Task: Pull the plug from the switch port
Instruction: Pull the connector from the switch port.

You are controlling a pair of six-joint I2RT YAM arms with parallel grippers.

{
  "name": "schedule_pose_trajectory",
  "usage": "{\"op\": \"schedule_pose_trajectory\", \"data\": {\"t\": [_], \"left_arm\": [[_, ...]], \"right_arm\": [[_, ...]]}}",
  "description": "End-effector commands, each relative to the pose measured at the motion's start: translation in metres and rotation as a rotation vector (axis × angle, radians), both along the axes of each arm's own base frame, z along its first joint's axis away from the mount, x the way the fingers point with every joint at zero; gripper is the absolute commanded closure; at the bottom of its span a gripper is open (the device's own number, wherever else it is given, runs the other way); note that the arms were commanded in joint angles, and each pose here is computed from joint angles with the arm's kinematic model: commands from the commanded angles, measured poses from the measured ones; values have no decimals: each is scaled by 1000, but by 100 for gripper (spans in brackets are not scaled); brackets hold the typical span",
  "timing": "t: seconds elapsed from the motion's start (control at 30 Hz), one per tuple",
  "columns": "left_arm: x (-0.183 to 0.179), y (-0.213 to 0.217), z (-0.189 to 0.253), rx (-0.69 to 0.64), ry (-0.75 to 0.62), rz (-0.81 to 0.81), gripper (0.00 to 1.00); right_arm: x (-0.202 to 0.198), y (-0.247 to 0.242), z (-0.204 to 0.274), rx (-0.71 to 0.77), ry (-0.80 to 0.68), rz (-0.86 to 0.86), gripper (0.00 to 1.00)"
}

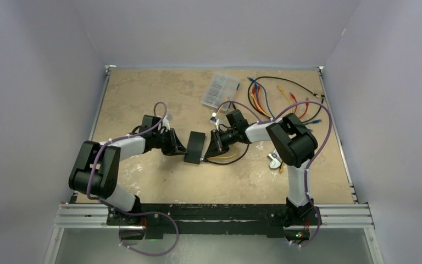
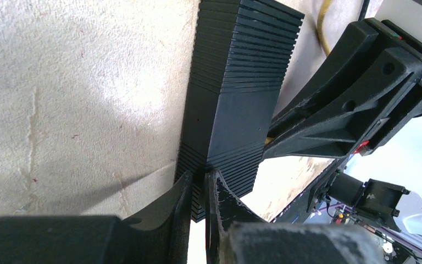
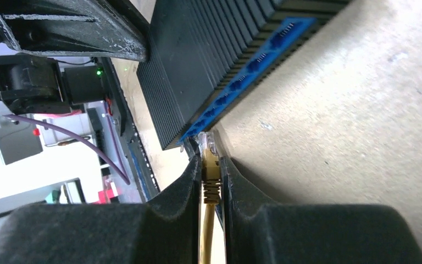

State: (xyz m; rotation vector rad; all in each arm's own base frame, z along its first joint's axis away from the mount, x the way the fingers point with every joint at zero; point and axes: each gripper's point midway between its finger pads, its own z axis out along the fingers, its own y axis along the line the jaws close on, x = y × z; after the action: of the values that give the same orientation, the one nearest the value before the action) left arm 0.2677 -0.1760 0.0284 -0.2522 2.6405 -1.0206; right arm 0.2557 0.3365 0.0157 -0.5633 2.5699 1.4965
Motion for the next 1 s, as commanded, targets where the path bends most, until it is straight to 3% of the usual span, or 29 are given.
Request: {"op": "schedule_pose_trajectory", "data": {"t": [0.0, 0.23, 0.43, 0.6, 0.73, 0.97], "left_arm": [[-23, 51, -56, 292, 117, 89, 100], [-22, 50, -56, 288, 115, 86, 100], [-23, 50, -55, 287, 114, 80, 100], [-23, 50, -56, 293, 113, 71, 100], [-23, 50, -56, 291, 113, 67, 100], [-23, 49, -56, 289, 112, 61, 100]], "right_arm": [[-14, -44, -54, -221, 84, -60, 100], [-7, -49, -50, -224, 78, -74, 100], [29, -46, -11, -255, -65, -127, 100], [62, -55, 31, -319, -232, -213, 72], [80, -68, 58, -371, -339, -303, 56], [94, -92, 69, -474, -421, -405, 45]]}}
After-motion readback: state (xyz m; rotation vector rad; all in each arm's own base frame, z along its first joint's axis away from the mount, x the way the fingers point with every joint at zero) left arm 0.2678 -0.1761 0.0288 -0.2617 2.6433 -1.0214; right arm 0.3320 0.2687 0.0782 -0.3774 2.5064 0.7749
